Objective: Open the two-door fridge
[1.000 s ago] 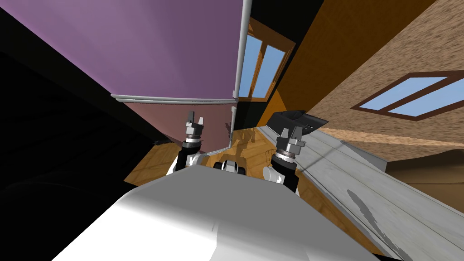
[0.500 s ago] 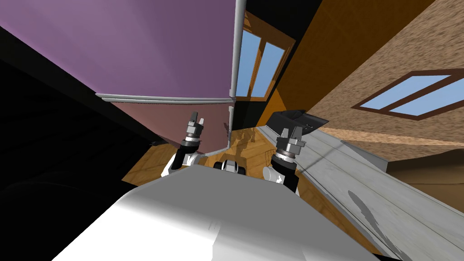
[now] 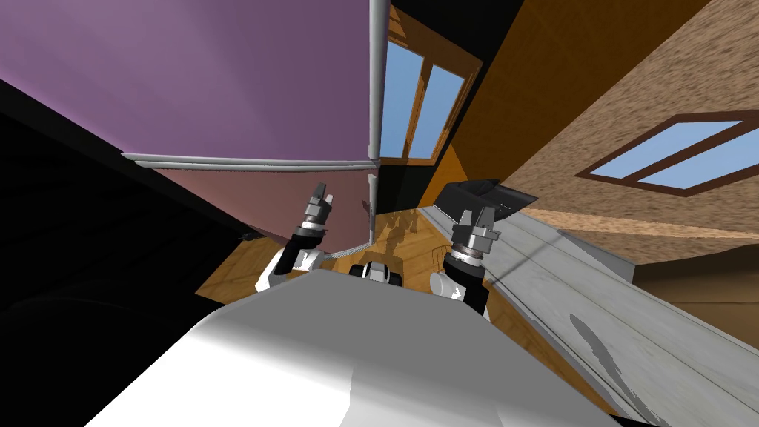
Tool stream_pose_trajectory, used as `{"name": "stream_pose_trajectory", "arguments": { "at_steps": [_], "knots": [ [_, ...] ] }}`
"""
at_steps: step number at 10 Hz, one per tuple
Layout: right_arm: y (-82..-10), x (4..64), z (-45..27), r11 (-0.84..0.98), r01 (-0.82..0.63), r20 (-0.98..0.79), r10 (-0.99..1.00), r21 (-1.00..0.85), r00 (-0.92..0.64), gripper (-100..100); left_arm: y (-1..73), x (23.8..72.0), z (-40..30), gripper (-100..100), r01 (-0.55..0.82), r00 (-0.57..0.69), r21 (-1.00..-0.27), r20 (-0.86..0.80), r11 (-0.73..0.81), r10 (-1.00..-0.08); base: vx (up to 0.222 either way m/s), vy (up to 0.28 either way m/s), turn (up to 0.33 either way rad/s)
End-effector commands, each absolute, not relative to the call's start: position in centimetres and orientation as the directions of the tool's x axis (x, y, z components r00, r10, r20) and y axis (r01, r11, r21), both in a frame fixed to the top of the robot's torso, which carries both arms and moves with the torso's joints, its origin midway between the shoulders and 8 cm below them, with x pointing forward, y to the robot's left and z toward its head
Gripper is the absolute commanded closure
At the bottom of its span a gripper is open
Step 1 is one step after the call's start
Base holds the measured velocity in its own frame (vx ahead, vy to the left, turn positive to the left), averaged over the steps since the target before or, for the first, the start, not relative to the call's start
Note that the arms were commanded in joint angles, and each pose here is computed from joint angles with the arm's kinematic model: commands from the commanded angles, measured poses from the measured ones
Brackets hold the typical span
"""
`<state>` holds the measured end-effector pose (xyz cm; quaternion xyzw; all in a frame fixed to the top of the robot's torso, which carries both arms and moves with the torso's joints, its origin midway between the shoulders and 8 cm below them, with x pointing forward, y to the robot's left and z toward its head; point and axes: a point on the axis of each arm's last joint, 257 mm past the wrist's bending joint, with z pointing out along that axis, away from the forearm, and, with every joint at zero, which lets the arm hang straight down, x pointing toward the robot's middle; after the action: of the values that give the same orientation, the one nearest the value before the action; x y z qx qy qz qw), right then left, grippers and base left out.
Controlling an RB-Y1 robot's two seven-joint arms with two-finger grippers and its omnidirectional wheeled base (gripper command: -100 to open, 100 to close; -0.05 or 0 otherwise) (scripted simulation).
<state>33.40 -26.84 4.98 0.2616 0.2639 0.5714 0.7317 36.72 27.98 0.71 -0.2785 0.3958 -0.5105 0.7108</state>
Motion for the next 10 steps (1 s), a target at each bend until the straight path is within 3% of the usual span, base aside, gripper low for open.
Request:
{"name": "stream_pose_trajectory", "arguments": {
  "at_steps": [1,10],
  "knots": [
    [-26.8,33.4,5.0,0.210,-0.698,-0.087,0.974,0.685,0.208,0,28.5,37.2,0.3,-100,0.467,0.168,-0.814,-0.302,0.345,-0.938,0.053,-0.047,0.000],
    [-26.8,33.4,5.0,0.210,-0.698,-0.087,0.974,0.684,0.208,0,31.3,38.5,-1.8,-100,0.288,0.180,-0.850,-0.405,0.442,-0.896,0.068,-0.062,-0.008]
  ]
}}
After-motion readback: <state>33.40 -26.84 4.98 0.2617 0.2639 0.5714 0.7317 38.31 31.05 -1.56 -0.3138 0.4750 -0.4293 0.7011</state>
